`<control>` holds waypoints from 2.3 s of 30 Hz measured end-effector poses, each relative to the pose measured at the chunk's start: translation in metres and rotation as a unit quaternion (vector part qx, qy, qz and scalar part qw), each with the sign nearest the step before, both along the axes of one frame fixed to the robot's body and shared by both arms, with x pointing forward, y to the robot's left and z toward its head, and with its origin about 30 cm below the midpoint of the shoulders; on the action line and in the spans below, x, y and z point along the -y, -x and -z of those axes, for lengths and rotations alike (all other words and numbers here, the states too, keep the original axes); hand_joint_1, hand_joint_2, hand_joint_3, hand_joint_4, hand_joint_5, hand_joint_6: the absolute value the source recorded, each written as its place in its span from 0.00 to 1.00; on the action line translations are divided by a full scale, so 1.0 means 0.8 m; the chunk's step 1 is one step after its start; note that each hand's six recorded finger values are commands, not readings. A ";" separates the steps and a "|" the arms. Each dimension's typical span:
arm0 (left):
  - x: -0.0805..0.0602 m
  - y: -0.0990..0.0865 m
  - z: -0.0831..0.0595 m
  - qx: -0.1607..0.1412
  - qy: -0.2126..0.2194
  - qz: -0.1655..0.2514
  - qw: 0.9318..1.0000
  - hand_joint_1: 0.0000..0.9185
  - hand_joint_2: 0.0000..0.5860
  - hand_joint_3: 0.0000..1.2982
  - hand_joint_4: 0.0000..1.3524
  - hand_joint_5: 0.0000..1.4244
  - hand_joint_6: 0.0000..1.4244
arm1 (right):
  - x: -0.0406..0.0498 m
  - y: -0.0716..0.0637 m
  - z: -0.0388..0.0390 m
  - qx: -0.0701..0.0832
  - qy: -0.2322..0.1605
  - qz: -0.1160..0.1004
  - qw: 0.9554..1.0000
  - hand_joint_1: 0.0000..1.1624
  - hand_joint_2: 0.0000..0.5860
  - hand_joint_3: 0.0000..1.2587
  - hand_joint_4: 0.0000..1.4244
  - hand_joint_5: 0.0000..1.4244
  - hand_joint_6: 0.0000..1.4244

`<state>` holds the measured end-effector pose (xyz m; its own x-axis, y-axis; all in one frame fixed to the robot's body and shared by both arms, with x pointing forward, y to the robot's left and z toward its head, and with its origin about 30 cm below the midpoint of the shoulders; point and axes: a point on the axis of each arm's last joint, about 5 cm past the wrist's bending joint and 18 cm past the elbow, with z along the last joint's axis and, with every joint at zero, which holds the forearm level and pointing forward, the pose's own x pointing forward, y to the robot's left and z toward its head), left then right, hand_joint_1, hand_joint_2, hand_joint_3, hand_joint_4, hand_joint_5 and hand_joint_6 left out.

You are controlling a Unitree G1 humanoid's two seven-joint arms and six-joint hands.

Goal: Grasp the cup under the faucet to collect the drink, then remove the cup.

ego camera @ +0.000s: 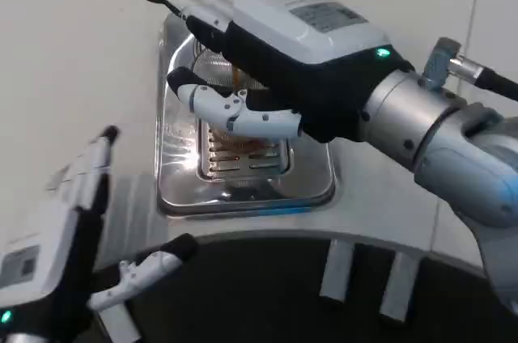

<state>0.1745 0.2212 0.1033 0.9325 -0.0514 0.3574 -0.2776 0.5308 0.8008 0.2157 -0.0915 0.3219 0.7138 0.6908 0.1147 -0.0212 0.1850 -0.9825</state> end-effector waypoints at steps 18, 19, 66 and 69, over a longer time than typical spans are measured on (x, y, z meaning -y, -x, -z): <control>0.014 -0.051 -0.003 0.038 0.046 0.033 0.998 0.18 0.06 0.00 0.00 0.00 0.01 | 0.001 0.001 -0.0020 -0.007 -0.003 0.001 1.000 0.00 0.95 0.02 0.00 0.00 0.00; 0.015 -0.054 -0.003 0.040 0.047 0.033 0.998 0.18 0.06 0.00 0.00 0.00 0.01 | 0.001 0.001 -0.0022 -0.007 -0.003 0.000 1.000 0.00 0.95 0.02 0.00 0.00 0.00; 0.044 -0.094 -0.005 0.039 0.055 0.071 0.995 0.10 0.05 0.00 0.00 0.02 0.01 | 0.114 0.075 0.0574 0.013 -0.210 0.180 0.961 0.20 0.99 0.00 0.00 0.00 0.00; 0.050 -0.098 -0.006 0.040 0.062 0.073 0.995 0.10 0.05 0.00 0.00 0.00 0.00 | 0.120 0.091 0.0721 0.014 -0.166 0.183 0.969 0.32 0.92 0.00 0.00 0.00 0.00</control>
